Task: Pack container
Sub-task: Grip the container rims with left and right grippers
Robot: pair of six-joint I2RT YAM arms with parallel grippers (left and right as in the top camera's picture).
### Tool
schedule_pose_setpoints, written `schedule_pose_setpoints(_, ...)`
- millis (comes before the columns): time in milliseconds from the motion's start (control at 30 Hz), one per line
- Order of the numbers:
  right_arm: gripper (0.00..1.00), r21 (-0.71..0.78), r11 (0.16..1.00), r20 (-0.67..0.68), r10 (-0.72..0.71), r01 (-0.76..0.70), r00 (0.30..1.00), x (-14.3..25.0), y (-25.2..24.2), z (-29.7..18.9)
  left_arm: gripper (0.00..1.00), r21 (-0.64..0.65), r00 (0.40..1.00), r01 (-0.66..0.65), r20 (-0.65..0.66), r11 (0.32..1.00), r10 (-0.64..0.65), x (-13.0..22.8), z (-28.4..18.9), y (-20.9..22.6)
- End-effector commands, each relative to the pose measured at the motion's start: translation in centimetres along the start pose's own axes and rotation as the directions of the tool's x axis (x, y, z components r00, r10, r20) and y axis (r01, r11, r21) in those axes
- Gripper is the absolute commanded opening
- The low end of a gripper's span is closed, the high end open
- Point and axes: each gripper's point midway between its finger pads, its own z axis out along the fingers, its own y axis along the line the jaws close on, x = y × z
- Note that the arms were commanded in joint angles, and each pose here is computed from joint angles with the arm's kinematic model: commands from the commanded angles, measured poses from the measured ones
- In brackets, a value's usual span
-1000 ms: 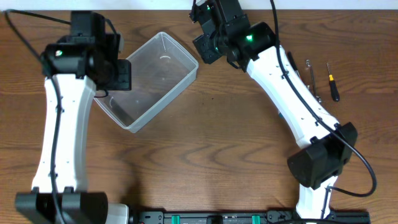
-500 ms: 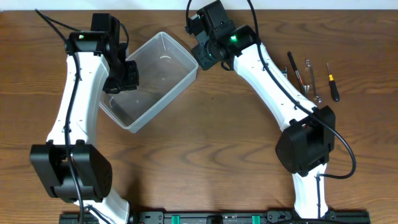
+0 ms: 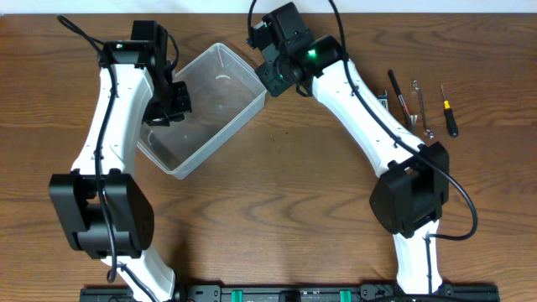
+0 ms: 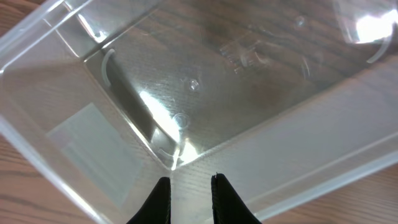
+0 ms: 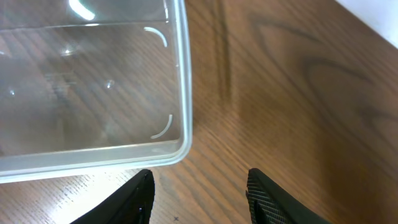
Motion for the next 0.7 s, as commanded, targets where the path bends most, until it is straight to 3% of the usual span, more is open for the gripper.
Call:
schedule_pose_setpoints(0, 0.51, -0.017, 0.999, -0.037, -0.029, 0.029, 0.999, 0.8, 1.2, 1.8, 0.14, -0.008, 1.000, 0.017, -0.026, 1.000, -0.018, 0.1, 0.9, 0.2)
schedule_pose_setpoints(400, 0.49, -0.036, 0.999, -0.153, -0.034, 0.029, 0.988, 4.0, 1.9, 5.1, 0.08, -0.006, 1.000, -0.010, -0.022, 1.000, 0.010, -0.6, 2.0, 0.1)
schedule_pose_setpoints(667, 0.49, -0.032, 0.999, -0.133, -0.033, 0.029, 0.991, 3.5, 1.8, 5.2, 0.08, -0.005, 1.000, -0.010, -0.019, 1.000, 0.010, -0.7, 2.0, 0.1)
